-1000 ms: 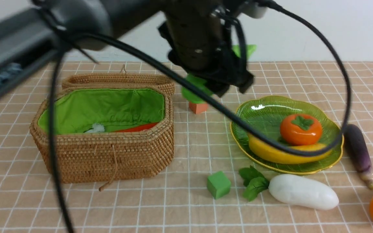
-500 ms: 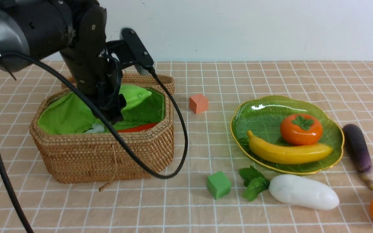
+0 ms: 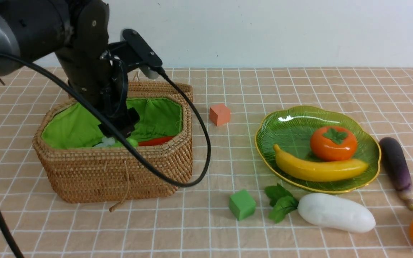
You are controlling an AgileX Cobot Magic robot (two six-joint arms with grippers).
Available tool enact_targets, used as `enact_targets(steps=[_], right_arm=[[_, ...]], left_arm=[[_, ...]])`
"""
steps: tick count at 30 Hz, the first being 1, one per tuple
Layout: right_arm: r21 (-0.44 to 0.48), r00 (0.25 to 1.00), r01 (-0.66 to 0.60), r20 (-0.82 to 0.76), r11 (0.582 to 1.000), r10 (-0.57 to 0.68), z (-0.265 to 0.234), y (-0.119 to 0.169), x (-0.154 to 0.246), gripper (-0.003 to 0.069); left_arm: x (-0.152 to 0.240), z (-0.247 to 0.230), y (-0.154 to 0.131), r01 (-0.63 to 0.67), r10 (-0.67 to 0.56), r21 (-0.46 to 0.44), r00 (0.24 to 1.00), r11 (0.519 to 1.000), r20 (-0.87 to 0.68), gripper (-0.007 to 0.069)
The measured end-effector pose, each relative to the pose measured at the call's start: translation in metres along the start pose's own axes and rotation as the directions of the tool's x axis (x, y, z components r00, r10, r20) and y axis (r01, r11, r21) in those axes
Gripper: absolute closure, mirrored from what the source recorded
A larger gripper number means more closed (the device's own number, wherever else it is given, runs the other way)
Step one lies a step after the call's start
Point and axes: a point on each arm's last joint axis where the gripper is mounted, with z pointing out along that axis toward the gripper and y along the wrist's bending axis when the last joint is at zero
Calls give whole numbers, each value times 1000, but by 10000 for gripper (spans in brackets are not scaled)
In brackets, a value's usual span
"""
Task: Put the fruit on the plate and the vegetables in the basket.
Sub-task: Take a chayote with your left arm and place it on the basket on the left, then take a daikon with your right arm and place it on the basket on the left.
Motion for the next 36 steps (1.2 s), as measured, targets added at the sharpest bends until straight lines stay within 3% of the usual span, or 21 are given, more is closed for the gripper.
enact_targets(steps=[2, 3, 4, 5, 6, 7, 8, 10, 17, 19, 23, 28, 32, 33, 36], right_arm=[[7, 998, 23, -66, 1000, -23, 18, 2, -6, 445], [8, 997, 26, -69, 1000, -25, 19, 2, -7, 445], [13, 993, 48, -106, 999, -47, 32, 3, -11, 443], [22, 990, 59, -128, 998, -56, 42, 3, -14, 442], [19, 983, 84, -168, 996, -80, 55, 4, -17, 440], [25, 983, 85, -168, 996, -80, 57, 4, -17, 439], [19, 970, 117, -216, 993, -110, 73, 5, -21, 438], [13, 947, 158, -284, 987, -147, 101, 6, -24, 435], [40, 825, 250, -531, 967, -191, 189, -11, -21, 435], [81, 781, 245, -606, 966, -148, 212, -38, -16, 435], [97, 757, 199, -647, 975, -90, 228, -72, -10, 419], [-22, 732, 266, -646, 964, -216, 256, -95, -2, 298], [-115, 677, 330, -663, 937, -320, 279, -102, 10, 144], [-137, 662, 348, -665, 927, -346, 288, -105, 15, 71], [-152, 643, 368, -671, 917, -370, 303, -111, 23, -1]], left_arm=[[1, -23, -7, 103, -103, 3, 994, 995, 28, 121], [2, -29, -7, 129, -129, 3, 991, 992, 34, 121], [3, -49, -14, 211, -211, 12, 975, 977, 63, 236], [4, -62, -20, 251, -252, 23, 964, 968, 81, 304], [8, -83, -26, 315, -318, 41, 942, 948, 109, 433], [9, -86, -27, 321, -324, 43, 940, 946, 109, 452], [14, -105, -34, 347, -353, 64, 927, 936, 131, 566], [27, -134, -46, 356, -370, 104, 912, 929, 179, 638], [87, -166, -92, 300, -375, 277, 883, 913, 281, 638], [122, -164, -113, 269, -393, 358, 856, 894, 337, 638], [157, -153, -133, 232, -416, 439, 822, 868, 388, 638], [187, -136, -147, 171, -389, 446, 799, 878, 459, 638], [194, -134, -150, 136, -357, 430, 796, 892, 488, 638], [195, -135, -150, 133, -357, 430, 793, 893, 494, 638], [194, -135, -150, 133, -358, 430, 791, 893, 497, 638]])
